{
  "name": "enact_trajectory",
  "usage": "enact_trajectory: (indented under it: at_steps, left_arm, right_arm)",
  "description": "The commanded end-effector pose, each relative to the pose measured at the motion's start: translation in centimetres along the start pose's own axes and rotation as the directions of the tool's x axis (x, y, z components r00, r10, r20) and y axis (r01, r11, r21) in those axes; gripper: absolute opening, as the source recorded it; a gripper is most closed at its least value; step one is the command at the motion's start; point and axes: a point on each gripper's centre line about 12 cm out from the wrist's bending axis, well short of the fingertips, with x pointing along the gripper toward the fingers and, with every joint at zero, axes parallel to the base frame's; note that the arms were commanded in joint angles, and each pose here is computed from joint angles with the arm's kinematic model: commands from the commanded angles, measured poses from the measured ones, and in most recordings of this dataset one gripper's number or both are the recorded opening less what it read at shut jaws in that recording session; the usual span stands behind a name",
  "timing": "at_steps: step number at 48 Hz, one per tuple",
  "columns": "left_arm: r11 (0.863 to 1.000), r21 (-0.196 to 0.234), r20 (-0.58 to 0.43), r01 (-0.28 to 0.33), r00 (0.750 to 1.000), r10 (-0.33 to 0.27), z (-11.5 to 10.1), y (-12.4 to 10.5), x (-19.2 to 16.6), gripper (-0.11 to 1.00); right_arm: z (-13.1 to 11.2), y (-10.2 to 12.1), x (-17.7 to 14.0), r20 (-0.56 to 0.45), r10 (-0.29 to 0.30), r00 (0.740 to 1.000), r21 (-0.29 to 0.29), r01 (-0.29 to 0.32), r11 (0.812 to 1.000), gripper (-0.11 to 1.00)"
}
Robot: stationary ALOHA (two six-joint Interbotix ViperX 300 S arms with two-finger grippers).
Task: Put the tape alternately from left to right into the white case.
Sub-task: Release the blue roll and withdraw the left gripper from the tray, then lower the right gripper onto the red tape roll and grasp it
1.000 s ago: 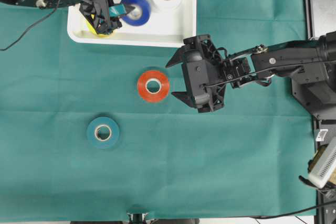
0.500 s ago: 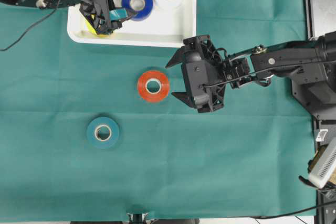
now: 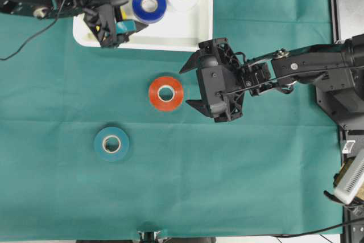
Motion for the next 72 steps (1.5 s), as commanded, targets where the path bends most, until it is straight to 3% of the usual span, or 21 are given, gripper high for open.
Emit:
enact_trajectory:
  at_steps: [1, 24, 49, 72]
  left_arm:
    - [1.0, 0.011, 0.048, 0.01, 0.999, -0.011, 1.3, -0.6, -1.4, 0.92]
    - [0.991, 0.078, 0.058, 0.104, 0.992, -0.109, 0.2, -4.8, -4.8, 0.92]
    - [0.956, 0.172, 0.019, 0.236, 0.97, -0.243, -2.0, -10.2, -6.8, 0.92]
    - [0.952, 0.18, 0.008, 0.247, 0.967, -0.253, -2.5, -10.6, -7.0, 0.92]
  right_arm:
    - [1.1, 0.1, -0.2, 0.035, 0.003, 0.999, 0.0, -0.003, 1.0, 0.82]
    - [1.1, 0.1, -0.2, 0.035, 0.003, 0.999, 0.0, -0.003, 1.0, 0.82]
    - [1.2, 0.1, -0.2, 0.036, 0.003, 0.999, 0.0, -0.003, 1.0, 0.82]
    - [1.5, 0.5, -0.3, 0.061, 0.02, 0.998, -0.005, -0.02, 1.0, 0.82]
